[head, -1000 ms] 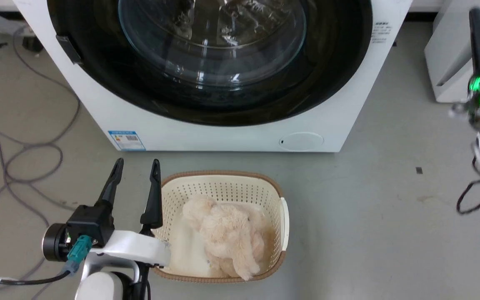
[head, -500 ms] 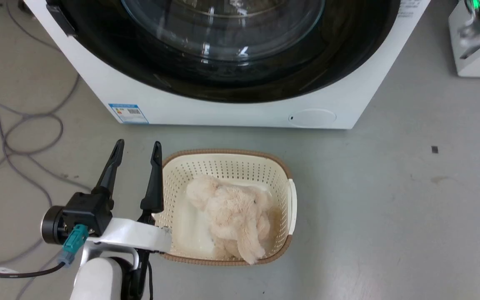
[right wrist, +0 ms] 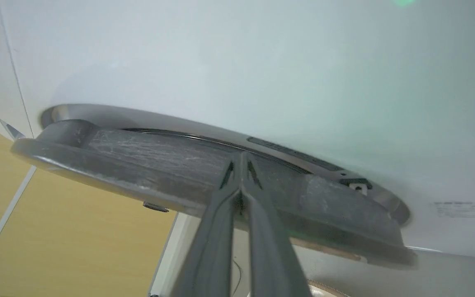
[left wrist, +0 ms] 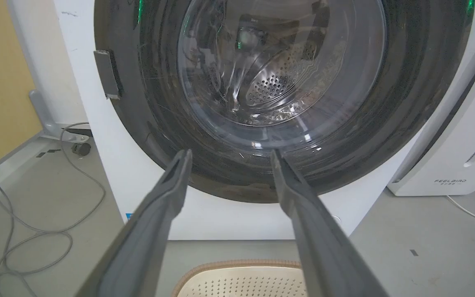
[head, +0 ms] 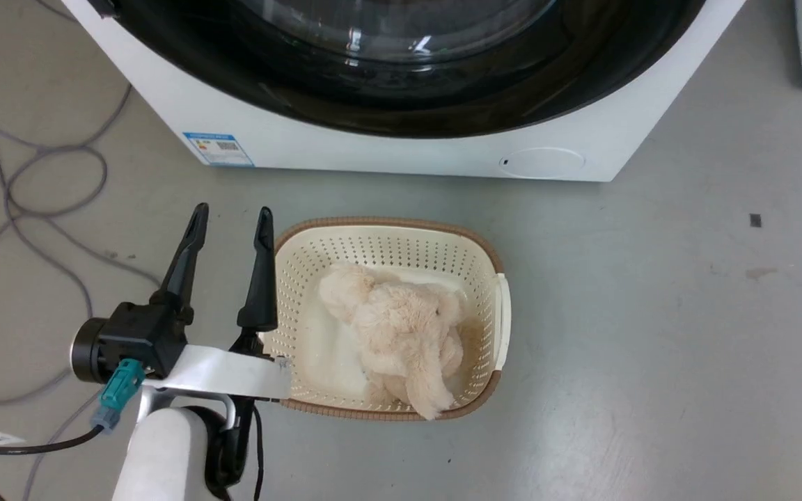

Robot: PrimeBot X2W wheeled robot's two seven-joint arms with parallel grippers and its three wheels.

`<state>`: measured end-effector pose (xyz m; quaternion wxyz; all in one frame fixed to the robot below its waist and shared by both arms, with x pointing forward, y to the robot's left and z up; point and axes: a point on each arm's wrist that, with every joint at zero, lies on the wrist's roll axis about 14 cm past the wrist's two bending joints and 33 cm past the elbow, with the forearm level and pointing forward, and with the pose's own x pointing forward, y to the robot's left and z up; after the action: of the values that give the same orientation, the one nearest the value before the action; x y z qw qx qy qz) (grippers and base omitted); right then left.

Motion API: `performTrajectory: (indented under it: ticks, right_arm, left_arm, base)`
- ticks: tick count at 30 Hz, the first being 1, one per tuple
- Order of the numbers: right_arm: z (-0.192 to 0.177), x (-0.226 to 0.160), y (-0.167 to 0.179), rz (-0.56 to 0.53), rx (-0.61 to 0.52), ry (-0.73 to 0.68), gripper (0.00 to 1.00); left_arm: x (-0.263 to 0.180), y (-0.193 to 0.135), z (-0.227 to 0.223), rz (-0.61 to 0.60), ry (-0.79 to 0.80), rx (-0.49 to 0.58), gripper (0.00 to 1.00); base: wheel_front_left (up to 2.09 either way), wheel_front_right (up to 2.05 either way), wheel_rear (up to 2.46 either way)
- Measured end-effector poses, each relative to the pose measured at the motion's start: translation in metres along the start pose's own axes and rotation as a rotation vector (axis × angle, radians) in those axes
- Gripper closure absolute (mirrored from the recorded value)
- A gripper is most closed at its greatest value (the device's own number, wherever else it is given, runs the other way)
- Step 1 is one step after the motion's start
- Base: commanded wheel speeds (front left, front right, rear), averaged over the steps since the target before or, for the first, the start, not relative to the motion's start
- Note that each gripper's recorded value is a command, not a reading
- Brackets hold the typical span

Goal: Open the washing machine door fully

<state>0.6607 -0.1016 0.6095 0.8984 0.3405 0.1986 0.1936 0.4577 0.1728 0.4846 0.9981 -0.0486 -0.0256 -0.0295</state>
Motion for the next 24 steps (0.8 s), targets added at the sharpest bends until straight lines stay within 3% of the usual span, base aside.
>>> performTrajectory:
  ticks: [9,19,24]
  right_arm:
    - [-0.001,0.01,-0.001,-0.027,0.027,0.11,1.0]
    - [0.001,-0.014,0.013,-0.006,0.053,0.203,1.0]
    - [-0.029,-0.034,0.018,0.013,0.057,0.303,1.0]
  left_arm:
    - [0.002,0.003,-0.007,0.007,0.004,-0.011,0.0]
    - [-0.003,-0.002,0.004,-0.004,-0.019,-0.01,0.0]
    - [-0.017,-0.006,0.006,-0.013,-0.008,0.001,0.0]
  base:
    - [0.0,0.0,0.0]
    - [0.0,0.0,0.0]
    - [0.0,0.0,0.0]
